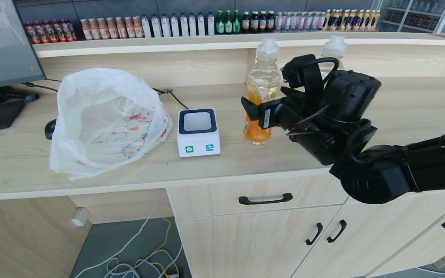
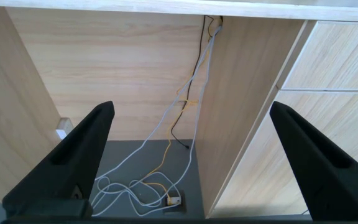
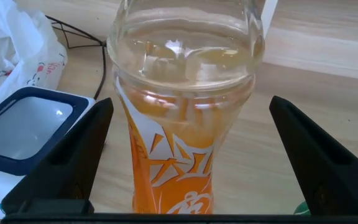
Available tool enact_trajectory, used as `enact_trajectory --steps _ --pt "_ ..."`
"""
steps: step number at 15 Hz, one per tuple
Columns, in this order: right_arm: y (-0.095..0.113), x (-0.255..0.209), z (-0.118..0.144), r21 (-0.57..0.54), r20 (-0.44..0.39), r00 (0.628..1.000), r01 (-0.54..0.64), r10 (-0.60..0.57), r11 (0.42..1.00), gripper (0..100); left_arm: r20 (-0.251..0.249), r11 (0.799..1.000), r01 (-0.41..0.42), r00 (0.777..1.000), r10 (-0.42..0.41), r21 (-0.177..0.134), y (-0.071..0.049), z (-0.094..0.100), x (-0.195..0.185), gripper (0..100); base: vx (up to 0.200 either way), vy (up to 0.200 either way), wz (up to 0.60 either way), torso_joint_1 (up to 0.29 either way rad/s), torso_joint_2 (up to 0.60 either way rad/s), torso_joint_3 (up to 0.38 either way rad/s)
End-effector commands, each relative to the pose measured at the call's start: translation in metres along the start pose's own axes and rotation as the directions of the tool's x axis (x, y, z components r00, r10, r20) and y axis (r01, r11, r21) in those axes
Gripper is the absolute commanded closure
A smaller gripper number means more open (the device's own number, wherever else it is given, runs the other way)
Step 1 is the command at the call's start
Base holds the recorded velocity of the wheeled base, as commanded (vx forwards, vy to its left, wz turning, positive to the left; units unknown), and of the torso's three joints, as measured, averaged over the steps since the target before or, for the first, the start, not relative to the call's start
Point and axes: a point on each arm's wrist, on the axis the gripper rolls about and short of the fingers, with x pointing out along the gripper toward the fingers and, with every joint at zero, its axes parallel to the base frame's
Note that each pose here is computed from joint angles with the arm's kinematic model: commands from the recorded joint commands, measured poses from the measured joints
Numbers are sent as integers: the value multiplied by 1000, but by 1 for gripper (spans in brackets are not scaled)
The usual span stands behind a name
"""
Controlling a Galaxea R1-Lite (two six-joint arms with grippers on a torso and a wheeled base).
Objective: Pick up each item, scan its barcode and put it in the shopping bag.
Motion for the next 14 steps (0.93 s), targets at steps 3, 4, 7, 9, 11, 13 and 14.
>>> enact_trajectory --steps 3,4,7,9,11,13,14 --pt "1 11 -2 -7 -28 1000 -5 5 1000 0 1 1000 0 1000 0 0 0 0 0 0 0 0 0 0 0 0" --pt "1 16 -3 -7 -23 1000 -3 3 1000 0 1 1000 0 1000 0 0 0 0 0 0 0 0 0 0 0 0" --pt "-1 24 -3 -5 -9 1000 6 -6 1000 0 1 1000 0 1000 0 0 0 0 0 0 0 0 0 0 0 0" --pt "-4 26 -6 -7 -11 1000 -1 1 1000 0 1 1000 -2 1000 2 0 0 0 0 0 0 0 0 0 0 0" --pt "-5 27 -6 -8 -10 1000 2 -2 1000 0 1 1000 0 1000 0 0 0 0 0 0 0 0 0 0 0 0" --pt "-5 28 -7 -8 -10 1000 2 -2 1000 0 1 1000 0 1000 0 0 0 0 0 0 0 0 0 0 0 0" --pt "-5 28 -7 -8 -10 1000 2 -2 1000 0 1 1000 0 1000 0 0 0 0 0 0 0 0 0 0 0 0"
